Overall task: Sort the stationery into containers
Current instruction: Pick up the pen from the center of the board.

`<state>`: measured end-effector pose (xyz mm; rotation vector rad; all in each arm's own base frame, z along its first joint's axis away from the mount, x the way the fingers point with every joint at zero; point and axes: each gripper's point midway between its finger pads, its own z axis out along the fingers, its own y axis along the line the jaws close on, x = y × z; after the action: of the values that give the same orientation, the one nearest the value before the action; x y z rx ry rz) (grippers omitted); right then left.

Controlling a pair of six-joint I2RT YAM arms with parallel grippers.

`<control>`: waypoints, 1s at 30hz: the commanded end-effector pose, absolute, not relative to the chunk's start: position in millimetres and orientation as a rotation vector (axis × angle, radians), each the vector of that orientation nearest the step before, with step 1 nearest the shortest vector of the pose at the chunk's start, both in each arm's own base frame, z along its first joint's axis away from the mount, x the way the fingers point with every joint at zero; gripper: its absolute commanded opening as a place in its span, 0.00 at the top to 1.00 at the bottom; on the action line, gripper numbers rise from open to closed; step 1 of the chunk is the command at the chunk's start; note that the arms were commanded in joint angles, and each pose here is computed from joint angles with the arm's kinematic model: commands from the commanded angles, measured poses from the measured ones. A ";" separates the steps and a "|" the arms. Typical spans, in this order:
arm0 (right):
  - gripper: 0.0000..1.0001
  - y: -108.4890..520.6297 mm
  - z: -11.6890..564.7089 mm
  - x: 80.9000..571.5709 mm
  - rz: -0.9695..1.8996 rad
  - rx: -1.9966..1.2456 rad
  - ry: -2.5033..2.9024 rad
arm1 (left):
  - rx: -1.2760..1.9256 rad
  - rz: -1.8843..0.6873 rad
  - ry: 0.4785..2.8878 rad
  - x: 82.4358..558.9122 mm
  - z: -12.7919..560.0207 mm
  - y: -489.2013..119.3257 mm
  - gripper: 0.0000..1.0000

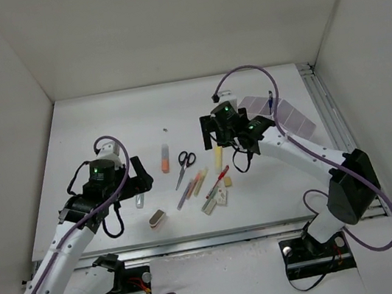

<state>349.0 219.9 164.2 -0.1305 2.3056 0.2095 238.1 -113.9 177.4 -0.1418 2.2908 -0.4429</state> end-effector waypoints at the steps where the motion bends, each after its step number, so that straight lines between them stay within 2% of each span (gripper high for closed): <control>1: 0.02 212.4 135.7 340.5 0.098 0.150 2.366 | -0.123 -0.504 2.242 251.1 195.5 -124.7 0.00; 5: 0.02 213.3 85.7 329.1 0.060 0.288 2.473 | -0.126 -0.494 2.274 249.2 187.6 -124.3 0.01; 12: 0.08 216.2 53.9 314.7 -0.002 0.295 2.532 | -0.127 -0.491 2.298 251.1 178.6 -126.0 0.00; 13: 0.12 215.0 50.3 313.3 -0.008 0.303 2.535 | -0.123 -0.496 2.296 251.8 178.2 -127.1 0.00; 15: 0.14 213.1 43.4 308.3 -0.028 0.299 2.549 | -0.118 -0.493 2.310 252.8 173.3 -127.9 0.00; 16: 0.25 211.1 38.2 308.3 -0.049 0.295 2.556 | -0.119 -0.491 2.311 253.7 173.0 -128.0 0.01; 17: 0.29 214.1 35.4 306.3 -0.056 0.272 2.563 | -0.116 -0.488 2.313 255.1 172.7 -128.4 0.00; 24: 0.38 227.9 22.4 298.7 -0.064 0.212 2.593 | -0.088 -0.500 2.322 256.8 171.3 -132.3 0.00; 26: 0.48 227.8 19.6 296.7 -0.069 0.213 2.595 | -0.087 -0.503 2.318 256.5 171.8 -132.4 0.01; 30: 0.55 223.7 15.7 295.5 -0.084 0.227 2.587 | -0.087 -0.506 2.307 255.8 174.4 -131.8 0.01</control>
<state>290.7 229.6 10.1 0.1802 2.6333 -0.0544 243.9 -128.5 152.7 -0.1015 2.3969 -0.4743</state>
